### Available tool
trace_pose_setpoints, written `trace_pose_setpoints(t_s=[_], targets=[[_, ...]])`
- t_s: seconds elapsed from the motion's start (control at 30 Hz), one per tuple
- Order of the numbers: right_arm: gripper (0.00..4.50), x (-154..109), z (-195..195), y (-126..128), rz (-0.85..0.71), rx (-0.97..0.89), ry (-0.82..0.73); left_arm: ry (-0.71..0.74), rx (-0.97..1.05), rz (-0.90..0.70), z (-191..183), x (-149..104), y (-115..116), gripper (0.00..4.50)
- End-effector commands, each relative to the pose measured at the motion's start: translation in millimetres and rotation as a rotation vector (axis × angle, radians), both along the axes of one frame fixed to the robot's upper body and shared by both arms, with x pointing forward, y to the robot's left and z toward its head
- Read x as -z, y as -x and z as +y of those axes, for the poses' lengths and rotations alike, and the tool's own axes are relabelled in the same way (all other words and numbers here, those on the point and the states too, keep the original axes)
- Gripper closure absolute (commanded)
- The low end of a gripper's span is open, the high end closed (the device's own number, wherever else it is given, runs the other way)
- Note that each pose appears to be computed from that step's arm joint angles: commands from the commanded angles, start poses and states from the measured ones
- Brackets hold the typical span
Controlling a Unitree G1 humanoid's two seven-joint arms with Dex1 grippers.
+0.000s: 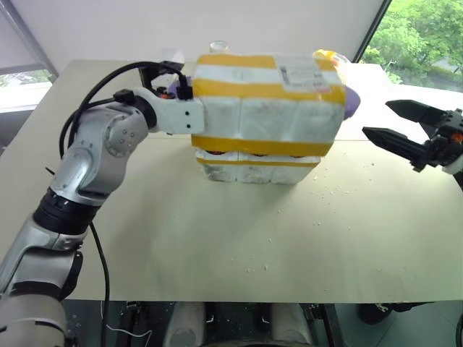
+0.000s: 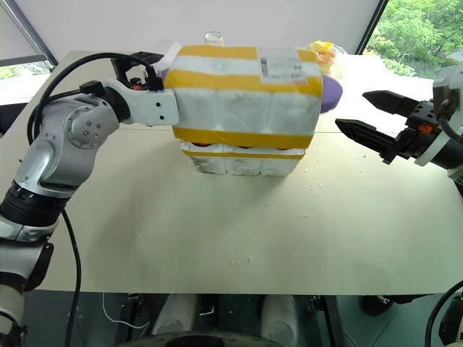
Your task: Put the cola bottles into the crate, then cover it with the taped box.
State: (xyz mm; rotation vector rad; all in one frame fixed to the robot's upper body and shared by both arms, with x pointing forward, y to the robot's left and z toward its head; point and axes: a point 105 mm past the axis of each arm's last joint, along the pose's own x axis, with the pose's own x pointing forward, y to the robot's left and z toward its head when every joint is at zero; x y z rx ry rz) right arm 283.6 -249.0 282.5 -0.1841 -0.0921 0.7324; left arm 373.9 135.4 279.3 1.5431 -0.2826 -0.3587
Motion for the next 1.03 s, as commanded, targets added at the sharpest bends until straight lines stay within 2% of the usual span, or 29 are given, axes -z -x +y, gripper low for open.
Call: trace_pose_setpoints(t_s=[0.03,0.2,0.3,0.47,0.57,0.6,0.7,0.83,1.03], targets=[[0.0,-14.9,-2.9,6.1,-0.065,0.003,-0.013,0.062,-0.002,0.02,9.6,-5.8,12.5,0.06],[0.0,-9.5,-7.3,7.0,-0.04,0.011,0.009,0.217,-0.004,0.173,32.1,4.0,26.6,0.06],[0.0,-3.6,-12.3,8.1,-0.017,0.019,0.031,0.427,0.04,0.337,46.2,6.5,38.2,0.06],[0.0,4.3,-13.0,11.5,0.025,-0.005,0.05,0.852,0.287,0.766,54.4,6.8,74.1,0.06],[0.0,5.5,-10.4,15.1,0.042,-0.041,0.071,1.131,0.411,0.972,75.1,-16.4,83.2,0.06],[0.0,4.8,-9.7,15.7,0.046,-0.05,0.073,1.174,0.443,1.05,78.1,-22.1,88.0,0.06],[0.0,4.8,-6.1,18.4,0.065,-0.09,0.08,1.076,0.511,1.242,76.8,-21.1,113.9,0.06],[0.0,8.4,3.7,24.8,0.1,-0.168,0.099,1.025,0.419,1.23,85.4,-11.6,102.7,0.06],[0.0,11.2,10.7,23.2,0.113,-0.198,0.11,1.008,0.421,1.19,86.5,-16.2,93.1,0.06]])
